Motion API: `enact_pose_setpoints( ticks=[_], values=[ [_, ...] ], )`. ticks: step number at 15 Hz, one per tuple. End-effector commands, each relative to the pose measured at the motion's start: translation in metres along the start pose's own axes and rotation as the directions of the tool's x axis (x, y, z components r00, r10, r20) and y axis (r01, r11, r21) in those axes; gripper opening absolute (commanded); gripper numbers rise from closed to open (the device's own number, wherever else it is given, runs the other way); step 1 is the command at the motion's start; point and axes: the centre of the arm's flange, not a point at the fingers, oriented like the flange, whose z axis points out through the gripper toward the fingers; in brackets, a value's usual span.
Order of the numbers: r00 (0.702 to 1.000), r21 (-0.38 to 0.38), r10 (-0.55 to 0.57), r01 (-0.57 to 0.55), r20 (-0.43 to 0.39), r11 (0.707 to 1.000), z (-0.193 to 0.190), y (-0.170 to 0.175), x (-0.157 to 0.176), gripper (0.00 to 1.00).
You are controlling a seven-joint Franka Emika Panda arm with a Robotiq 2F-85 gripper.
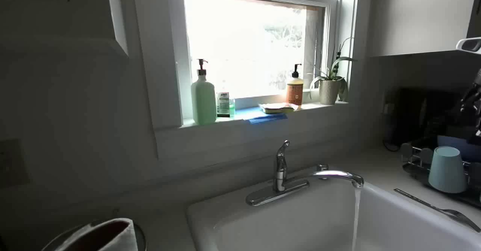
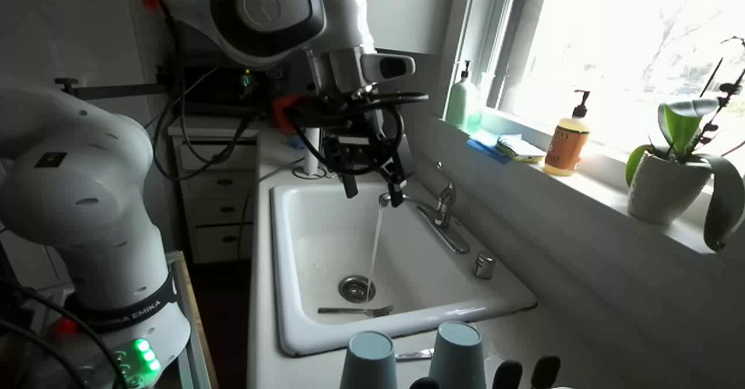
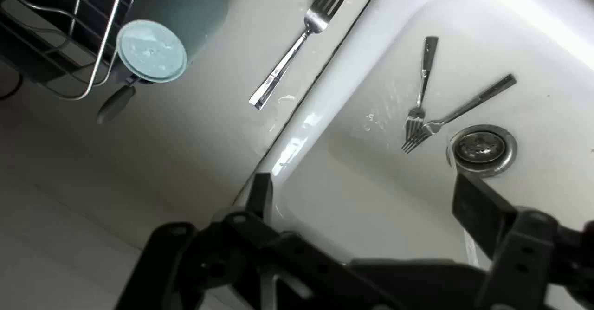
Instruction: Pick up the silver fork from the kitchen counter and rinse it with running water, put the silver fork back on the kitchen counter, close the tap
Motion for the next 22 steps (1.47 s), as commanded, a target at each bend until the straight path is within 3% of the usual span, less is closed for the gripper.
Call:
enact_pose_setpoints(
  ticks=[1,4,9,13,18,22],
  values=[
    [1.000,0.005,-0.002,0.002,0.007,1.000,0.003,-0.002,-0.001,1.00],
    [1.000,0.012,-0.006,0.006,0.019,1.000,0.008,-0.004,-0.001,1.00],
    [0.961,0.092,0.230,-0.246,0.157,0.965,0.034,0.050,0.019,1.00],
    [0.896,0.120,0.362,-0.402,0.258,0.908,0.076,0.075,0.022,1.00],
    [0.787,0.153,0.461,-0.558,0.410,0.816,0.148,0.076,0.017,1.00],
    [0.746,0.172,0.499,-0.616,0.441,0.769,0.191,0.080,0.010,1.00]
  ],
)
